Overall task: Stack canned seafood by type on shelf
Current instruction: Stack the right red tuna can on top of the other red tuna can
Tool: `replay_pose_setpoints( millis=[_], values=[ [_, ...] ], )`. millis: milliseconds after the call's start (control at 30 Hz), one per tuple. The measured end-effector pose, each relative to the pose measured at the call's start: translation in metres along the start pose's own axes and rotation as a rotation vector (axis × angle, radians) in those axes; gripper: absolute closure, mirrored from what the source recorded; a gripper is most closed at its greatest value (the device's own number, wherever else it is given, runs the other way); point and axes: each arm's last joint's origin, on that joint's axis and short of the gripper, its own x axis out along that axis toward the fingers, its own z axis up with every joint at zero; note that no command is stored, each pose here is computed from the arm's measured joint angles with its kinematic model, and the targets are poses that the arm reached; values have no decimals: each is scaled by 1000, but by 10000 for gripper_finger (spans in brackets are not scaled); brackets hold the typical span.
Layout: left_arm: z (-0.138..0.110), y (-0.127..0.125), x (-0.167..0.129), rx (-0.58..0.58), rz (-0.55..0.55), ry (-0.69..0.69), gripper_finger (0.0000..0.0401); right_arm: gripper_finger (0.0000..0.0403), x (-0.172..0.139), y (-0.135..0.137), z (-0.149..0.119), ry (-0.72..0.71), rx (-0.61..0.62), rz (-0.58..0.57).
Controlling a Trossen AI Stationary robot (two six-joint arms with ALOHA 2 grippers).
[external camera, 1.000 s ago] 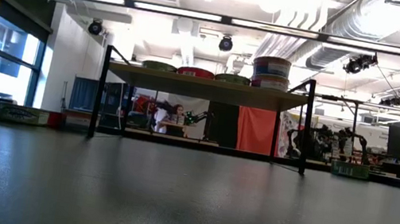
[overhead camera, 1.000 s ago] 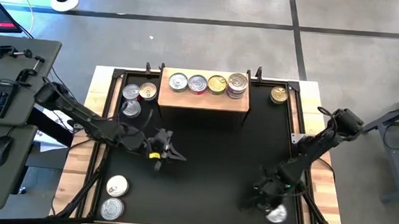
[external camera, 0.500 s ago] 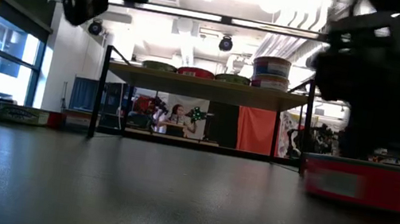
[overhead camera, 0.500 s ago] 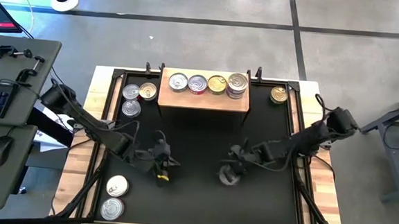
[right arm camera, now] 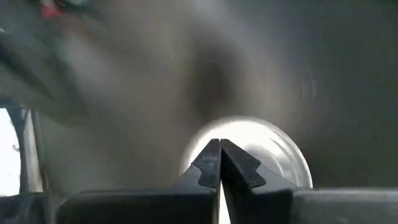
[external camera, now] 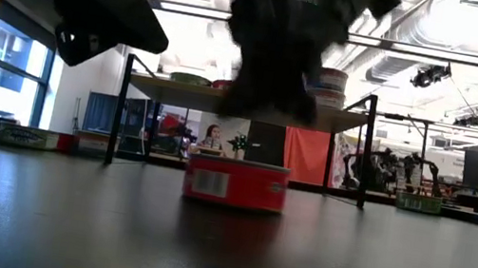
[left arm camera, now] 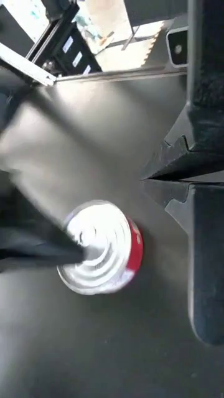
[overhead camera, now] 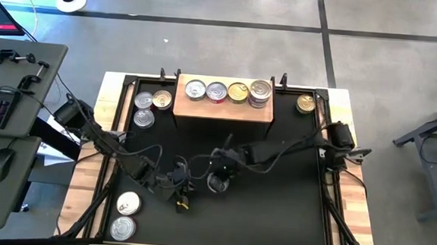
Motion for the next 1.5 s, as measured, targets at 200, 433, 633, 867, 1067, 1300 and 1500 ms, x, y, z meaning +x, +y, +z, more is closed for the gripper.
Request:
replay_pose_setpoints(
  millis=[200,433,633,867,1067,1300,1500],
  values=[
    [0,3,5,78,79,-78,401,403,-40,3,7,109,-106,-133],
    [1,22,45,140,86,-71,401,403,-30,-23,-39,231,-1,-221],
    [-5,32,61,189,80,-26,401,403,-5,-46,-67,152,165,-192],
    [-12,37,65,224,119,13,401,403,1,-53,-60,-12,251,-154],
    [-10,40,66,247,133,13,401,403,4,-55,-59,-14,267,-155],
    [-9,42,67,244,141,12,401,403,19,-55,-62,55,285,-66],
    [-11,43,66,253,154,33,401,403,13,-49,-60,43,313,-28]
  ],
)
